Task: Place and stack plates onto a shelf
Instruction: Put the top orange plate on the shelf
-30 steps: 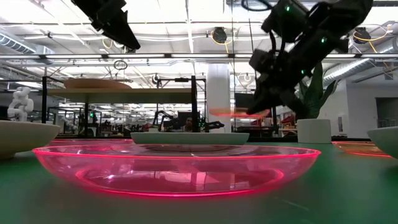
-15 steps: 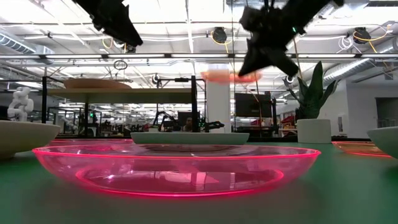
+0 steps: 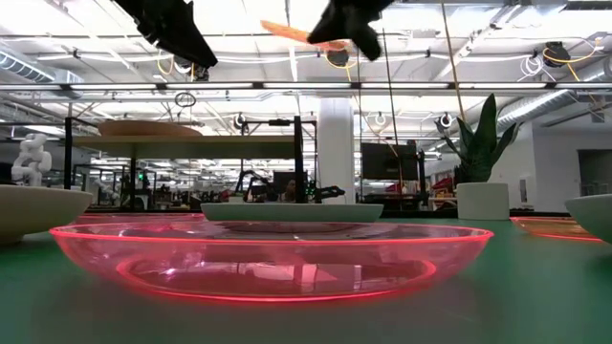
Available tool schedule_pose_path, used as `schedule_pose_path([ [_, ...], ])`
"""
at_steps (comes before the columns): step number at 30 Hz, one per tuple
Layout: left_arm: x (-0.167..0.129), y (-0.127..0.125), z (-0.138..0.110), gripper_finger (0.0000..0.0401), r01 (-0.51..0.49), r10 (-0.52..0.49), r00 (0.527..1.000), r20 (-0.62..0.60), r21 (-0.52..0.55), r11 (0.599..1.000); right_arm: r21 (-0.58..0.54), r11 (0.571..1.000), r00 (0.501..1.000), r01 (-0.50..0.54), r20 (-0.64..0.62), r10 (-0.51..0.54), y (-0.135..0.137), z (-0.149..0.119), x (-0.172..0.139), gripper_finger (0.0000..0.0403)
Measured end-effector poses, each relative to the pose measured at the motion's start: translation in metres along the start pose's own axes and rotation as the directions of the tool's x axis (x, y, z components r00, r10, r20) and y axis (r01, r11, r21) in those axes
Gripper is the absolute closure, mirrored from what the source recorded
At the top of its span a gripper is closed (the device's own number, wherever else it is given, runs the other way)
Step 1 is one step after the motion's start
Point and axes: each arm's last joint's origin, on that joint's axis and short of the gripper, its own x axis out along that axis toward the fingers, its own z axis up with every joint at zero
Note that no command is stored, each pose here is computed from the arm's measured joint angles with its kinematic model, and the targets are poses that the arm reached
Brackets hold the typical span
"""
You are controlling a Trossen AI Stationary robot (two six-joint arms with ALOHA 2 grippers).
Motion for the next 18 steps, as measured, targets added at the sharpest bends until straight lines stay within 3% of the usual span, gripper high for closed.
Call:
schedule_pose_path([
  [9,-0.012,0.001,-0.008,0.0181,0.031,-0.029,0.999,-0.038,0.042,0.999,0.002,1.000,1.000,-0.001,-0.025,0.001,-0.021,0.011,0.062,0.0403],
  [18,-0.031,0.008,-0.011,0.0181,0.068,-0.068,0.998,-0.015,-0.017,0.998,0.086,0.992,0.995,-0.091,0.048,0.088,-0.022,-0.009,0.110,0.0403],
])
